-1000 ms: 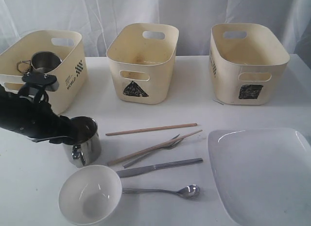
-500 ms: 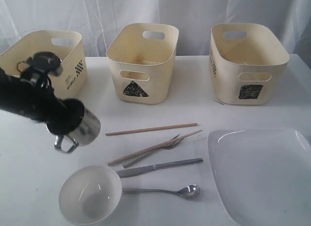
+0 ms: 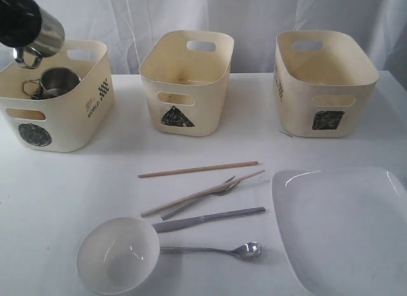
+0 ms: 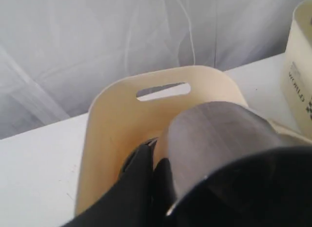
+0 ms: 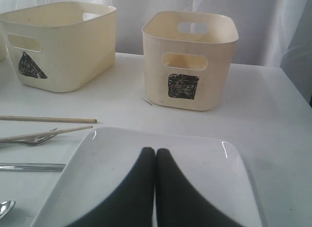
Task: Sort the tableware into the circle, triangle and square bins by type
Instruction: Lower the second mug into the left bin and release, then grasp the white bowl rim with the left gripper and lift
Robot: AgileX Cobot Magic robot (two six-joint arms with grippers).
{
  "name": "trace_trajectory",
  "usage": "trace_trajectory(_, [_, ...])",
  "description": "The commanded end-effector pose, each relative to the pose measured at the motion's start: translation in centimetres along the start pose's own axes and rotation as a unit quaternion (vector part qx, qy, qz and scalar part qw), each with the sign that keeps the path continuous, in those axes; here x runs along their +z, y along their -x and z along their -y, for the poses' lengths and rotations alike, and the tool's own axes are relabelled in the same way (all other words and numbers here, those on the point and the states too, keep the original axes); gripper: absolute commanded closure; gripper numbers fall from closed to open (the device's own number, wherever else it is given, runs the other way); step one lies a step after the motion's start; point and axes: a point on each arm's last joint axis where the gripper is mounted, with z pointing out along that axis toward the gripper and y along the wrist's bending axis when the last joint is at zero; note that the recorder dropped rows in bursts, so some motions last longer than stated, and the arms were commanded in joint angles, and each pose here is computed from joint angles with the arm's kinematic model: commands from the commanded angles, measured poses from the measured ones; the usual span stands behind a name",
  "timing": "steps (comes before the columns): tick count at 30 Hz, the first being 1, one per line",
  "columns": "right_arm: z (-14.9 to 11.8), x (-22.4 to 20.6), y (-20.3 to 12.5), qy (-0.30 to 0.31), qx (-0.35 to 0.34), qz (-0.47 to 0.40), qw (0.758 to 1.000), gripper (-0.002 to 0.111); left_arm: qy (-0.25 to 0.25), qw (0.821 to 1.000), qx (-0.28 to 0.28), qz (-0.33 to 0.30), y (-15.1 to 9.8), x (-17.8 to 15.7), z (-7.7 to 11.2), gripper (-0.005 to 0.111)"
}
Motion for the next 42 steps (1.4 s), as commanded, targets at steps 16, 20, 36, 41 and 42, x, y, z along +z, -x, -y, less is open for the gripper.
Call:
trace_trajectory(16, [0.0,0.0,-0.2,-0.003,0.001,0.002,1.0,0.108,-0.131,0.985,0.019,-0.109,0.0,2.8,0.9,0.081])
trace_trajectory(20, [0.0,0.0,-0.2,-0.003,0.001,0.002,1.0,0.108,-0.13,0.987,0.0,-0.094,1.2,-3.8,2.2,0.081])
trace_trajectory(36, [0.0,0.0,-0.2,-0.003,0.001,0.002,1.0,0.108,-0.238,0.953,-0.056,-0.182,-11.9,-12.9,11.4,0.08])
trace_trajectory(41, [0.0,0.0,-0.2,-0.003,0.001,0.001,1.0,0.108,-0.291,0.93,-0.06,-0.214,-14.8,-12.9,14.5,0.056])
trace_trajectory(42, [0.0,0.0,-0.2,-0.003,0.001,0.001,1.0,0.108,-0.293,0.93,-0.057,-0.216,-15.1,-12.9,14.9,0.052])
